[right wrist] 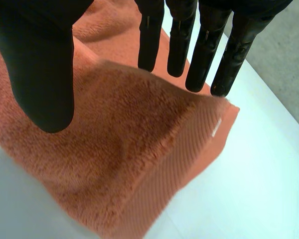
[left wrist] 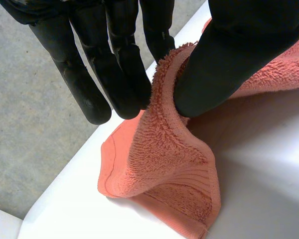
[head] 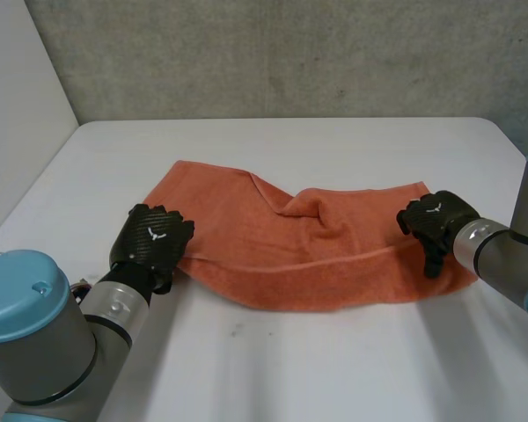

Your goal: Fold the laundry

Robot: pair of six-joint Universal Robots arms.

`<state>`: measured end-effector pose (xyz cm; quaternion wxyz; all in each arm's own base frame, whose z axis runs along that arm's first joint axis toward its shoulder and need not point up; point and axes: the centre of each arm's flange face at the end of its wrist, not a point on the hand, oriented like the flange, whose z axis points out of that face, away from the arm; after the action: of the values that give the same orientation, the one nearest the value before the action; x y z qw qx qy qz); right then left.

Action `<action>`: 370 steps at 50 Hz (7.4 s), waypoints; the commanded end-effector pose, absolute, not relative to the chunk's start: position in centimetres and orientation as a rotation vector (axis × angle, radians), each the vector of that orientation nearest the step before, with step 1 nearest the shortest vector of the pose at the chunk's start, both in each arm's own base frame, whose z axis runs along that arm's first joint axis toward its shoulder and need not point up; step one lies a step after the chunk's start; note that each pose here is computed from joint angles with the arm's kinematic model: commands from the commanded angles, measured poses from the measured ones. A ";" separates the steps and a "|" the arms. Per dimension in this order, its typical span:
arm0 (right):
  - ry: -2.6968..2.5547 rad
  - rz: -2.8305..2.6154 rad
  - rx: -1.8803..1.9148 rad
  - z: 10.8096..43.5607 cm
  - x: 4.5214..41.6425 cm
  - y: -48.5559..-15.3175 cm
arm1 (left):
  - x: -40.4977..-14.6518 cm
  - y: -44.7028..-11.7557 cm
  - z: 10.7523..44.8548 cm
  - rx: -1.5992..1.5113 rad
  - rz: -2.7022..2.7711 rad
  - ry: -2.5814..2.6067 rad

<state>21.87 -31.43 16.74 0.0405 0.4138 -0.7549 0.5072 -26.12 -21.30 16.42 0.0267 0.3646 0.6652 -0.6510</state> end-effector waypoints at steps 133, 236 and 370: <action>-2.363 1.995 0.791 19.3 18.4 -34.3 | -21.7 -32.0 11.4 0.779 -1.990 2.478; -2.433 1.920 0.823 16.9 18.6 -34.3 | -18.0 -37.5 10.2 0.942 -1.790 2.257; -2.443 1.853 0.873 15.4 18.7 -34.1 | -18.7 -38.0 10.9 0.888 -1.793 2.339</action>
<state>18.68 -34.09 15.54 -0.0239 0.2728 -0.7651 0.5828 -18.64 -38.22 10.32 0.0283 0.2908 0.7605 -0.5798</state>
